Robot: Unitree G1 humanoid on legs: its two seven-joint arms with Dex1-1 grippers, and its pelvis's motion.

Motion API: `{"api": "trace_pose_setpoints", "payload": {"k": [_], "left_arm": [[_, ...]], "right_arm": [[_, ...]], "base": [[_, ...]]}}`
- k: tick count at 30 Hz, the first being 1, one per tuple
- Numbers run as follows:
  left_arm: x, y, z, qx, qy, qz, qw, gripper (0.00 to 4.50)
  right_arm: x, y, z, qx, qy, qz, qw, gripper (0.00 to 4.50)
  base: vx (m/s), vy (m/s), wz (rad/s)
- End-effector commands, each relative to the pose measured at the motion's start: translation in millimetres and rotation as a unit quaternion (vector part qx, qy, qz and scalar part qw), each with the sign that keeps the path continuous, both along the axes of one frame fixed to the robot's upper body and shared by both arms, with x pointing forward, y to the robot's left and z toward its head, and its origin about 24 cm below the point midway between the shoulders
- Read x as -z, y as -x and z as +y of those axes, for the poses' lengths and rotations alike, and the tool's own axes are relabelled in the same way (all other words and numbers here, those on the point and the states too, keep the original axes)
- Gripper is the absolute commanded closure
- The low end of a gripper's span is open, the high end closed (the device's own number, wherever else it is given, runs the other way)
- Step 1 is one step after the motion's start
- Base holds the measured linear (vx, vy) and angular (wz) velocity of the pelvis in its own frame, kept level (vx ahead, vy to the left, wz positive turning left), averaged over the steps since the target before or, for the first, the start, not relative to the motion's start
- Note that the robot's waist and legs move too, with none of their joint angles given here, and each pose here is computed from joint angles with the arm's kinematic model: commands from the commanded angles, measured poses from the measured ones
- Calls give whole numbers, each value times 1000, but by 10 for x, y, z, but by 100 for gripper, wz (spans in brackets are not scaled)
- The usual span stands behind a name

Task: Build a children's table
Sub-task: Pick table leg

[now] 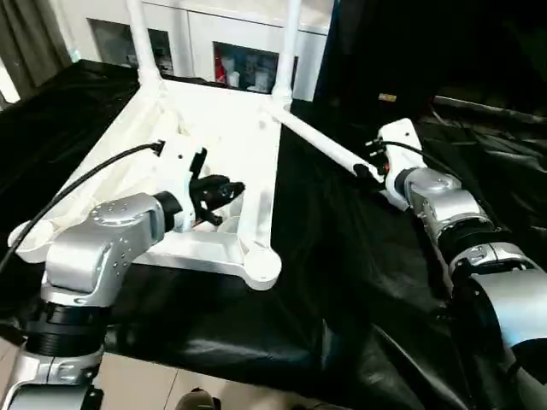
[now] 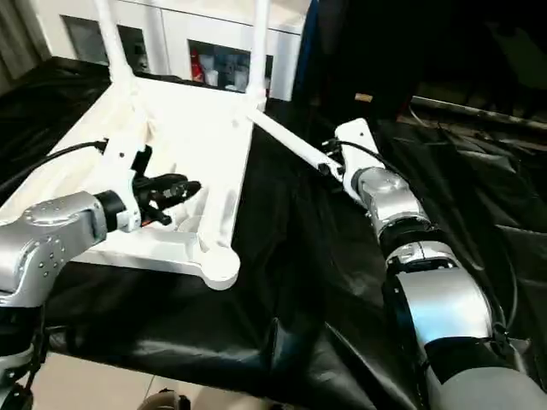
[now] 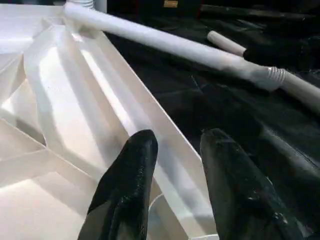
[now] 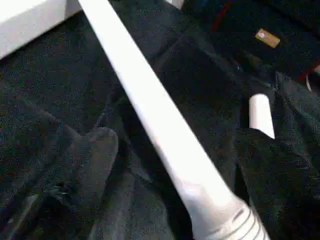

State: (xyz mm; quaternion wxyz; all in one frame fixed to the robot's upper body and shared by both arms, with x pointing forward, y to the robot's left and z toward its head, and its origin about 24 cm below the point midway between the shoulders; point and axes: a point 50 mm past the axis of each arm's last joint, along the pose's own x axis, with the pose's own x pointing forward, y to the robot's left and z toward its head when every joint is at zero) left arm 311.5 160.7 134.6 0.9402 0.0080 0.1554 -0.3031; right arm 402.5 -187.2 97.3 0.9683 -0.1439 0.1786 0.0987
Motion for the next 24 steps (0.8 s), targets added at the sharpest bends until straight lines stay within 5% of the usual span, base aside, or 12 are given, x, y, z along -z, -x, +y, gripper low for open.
{"api": "trace_pose_setpoints", "payload": {"k": [1,17,24], "left_arm": [[-15,0,-26,1,-4,-7,1000,277],[97,102,28,-7,-60,-35,998,277],[-142,269,-28,40,-43,-90,994,277]], "right_arm": [[-36,-9,-65,8,-1,-7,1000,3],[36,68,-361,34,12,22,999,3],[-61,53,-436,33,-1,21,999,3]], "base": [[0,0,0],[0,0,0],[0,0,0]]}}
